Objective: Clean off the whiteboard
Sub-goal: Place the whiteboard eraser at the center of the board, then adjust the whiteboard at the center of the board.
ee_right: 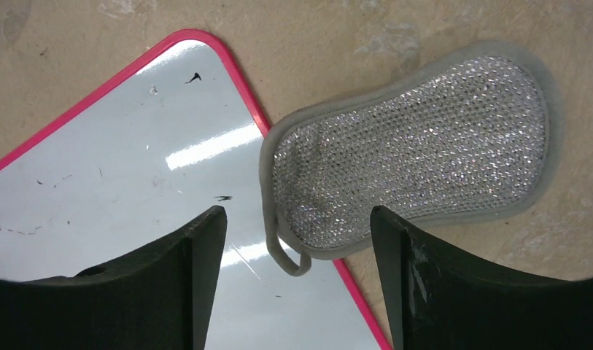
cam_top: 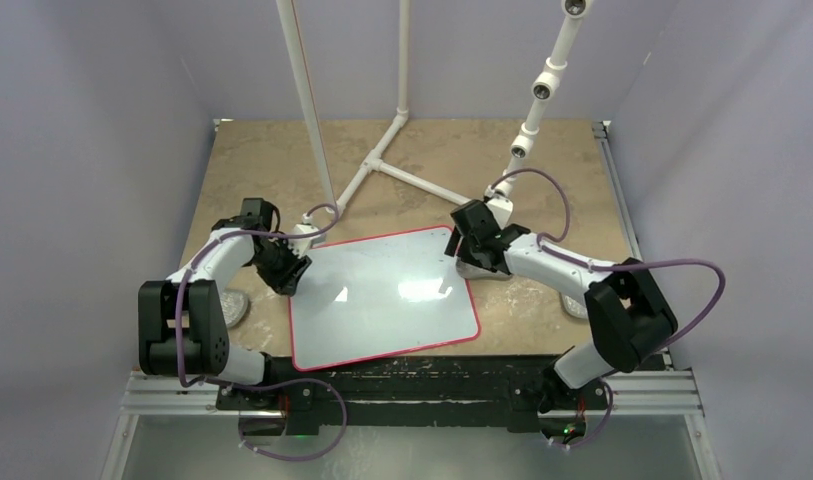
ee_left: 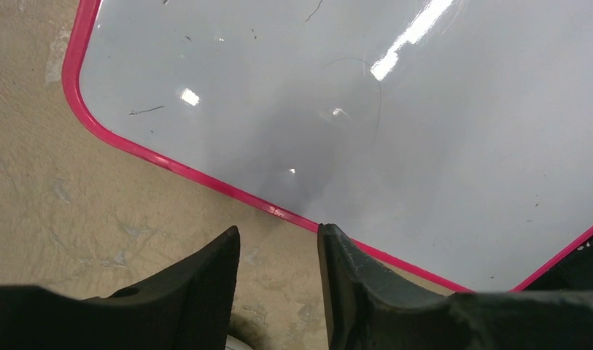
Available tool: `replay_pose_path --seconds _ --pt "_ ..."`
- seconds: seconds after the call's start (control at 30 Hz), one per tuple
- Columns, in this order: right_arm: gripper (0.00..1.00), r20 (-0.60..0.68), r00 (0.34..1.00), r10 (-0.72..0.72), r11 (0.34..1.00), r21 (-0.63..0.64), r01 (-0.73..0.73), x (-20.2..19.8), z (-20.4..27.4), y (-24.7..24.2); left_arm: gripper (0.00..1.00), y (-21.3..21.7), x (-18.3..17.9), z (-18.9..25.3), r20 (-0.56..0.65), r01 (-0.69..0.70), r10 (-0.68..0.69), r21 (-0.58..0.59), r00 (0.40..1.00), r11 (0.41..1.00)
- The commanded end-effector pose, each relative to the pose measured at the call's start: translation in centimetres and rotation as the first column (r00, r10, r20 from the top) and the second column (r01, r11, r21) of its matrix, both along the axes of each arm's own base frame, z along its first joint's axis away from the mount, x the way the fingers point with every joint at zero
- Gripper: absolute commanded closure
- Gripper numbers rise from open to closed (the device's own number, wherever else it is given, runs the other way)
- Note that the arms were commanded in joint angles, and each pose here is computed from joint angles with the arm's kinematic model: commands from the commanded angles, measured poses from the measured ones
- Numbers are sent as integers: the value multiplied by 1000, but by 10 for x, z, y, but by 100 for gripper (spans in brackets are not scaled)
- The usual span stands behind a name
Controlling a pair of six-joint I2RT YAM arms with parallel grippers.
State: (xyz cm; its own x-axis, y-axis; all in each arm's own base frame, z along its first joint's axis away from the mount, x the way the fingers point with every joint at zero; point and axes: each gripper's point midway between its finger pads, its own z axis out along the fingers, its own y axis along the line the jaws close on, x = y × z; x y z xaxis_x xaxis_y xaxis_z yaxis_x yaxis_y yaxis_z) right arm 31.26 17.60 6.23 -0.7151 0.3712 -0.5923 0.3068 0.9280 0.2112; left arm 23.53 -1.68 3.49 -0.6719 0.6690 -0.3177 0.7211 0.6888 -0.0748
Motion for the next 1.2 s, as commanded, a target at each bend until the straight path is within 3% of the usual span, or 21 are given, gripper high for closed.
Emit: replay_pose_path --seconds 0.0,0.17,0.43,0.63,0.93,1.17 --pt "20 56 997 -43 999 -21 45 -1 18 -17 54 -10 12 18 52 16 -13 -49 999 999" --pt "2 85 996 14 998 64 -19 -28 30 -9 48 -25 34 35 145 5 10 -104 989 995" --pt "1 -99 976 193 955 249 -164 -135 -15 48 46 -32 95 42 256 38 -15 -83 966 996" --pt "1 -204 930 304 928 282 -242 -195 -25 71 46 -37 127 41 292 56 -25 -100 956 993" --pt "1 -276 906 322 910 355 -216 -213 -50 80 46 -32 142 13 265 53 -33 -70 964 996" --pt "2 -242 934 263 922 347 -170 -191 -54 84 47 -15 141 -5 268 27 -34 27 963 999"
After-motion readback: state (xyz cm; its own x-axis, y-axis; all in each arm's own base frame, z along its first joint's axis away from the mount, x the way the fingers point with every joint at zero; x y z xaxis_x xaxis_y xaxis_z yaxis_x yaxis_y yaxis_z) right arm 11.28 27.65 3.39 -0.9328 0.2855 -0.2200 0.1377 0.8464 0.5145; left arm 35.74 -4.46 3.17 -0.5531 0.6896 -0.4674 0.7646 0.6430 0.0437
